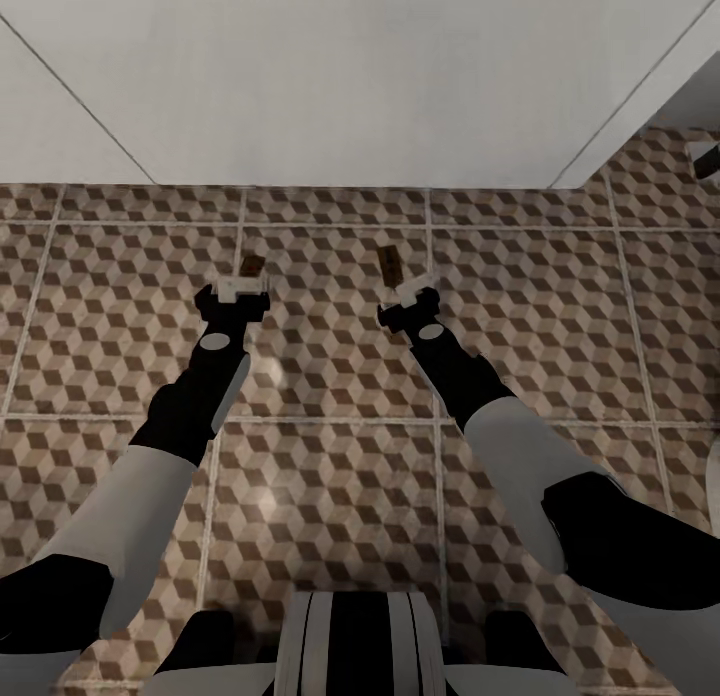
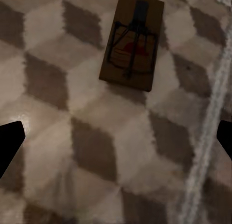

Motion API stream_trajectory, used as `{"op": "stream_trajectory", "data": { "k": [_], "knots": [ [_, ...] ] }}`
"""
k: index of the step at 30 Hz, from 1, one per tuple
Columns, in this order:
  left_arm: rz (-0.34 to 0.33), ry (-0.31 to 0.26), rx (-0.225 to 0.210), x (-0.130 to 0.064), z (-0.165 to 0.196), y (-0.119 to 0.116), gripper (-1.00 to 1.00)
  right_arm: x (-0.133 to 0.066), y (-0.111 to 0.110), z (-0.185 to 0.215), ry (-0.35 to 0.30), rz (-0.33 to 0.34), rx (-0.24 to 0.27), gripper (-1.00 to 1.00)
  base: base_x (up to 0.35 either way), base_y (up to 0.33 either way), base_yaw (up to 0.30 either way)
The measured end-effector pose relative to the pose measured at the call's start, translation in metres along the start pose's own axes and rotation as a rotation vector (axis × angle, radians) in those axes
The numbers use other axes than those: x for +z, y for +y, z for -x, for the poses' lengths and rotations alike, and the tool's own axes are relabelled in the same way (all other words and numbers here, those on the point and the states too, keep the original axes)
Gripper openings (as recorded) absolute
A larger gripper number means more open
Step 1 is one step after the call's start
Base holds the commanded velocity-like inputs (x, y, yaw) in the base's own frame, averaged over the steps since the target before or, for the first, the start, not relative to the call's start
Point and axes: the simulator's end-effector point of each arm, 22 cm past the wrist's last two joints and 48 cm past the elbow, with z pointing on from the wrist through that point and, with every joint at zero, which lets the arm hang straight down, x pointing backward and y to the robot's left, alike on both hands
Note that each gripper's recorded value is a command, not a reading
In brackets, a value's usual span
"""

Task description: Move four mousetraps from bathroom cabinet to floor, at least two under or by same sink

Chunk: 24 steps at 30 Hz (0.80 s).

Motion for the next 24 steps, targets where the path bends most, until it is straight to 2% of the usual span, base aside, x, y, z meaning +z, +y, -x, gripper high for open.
{"op": "stream_trajectory", "data": {
  "k": [18, 24],
  "knots": [
    [-0.002, -0.002, 0.001, -0.0002, 0.0005, -0.0008, 1.00, 0.0001, 0.0004, -0.0017, 0.004, 0.001, 0.000, 1.00, -0.333, 0.000, 0.000],
    [-0.003, -0.013, -0.002, -0.0011, 0.0061, -0.0009, 1.00, 0.0000, 0.0003, -0.0019, 0.004, 0.001, 0.000, 1.00, -0.181, 0.001, 0.000]
  ]
}}
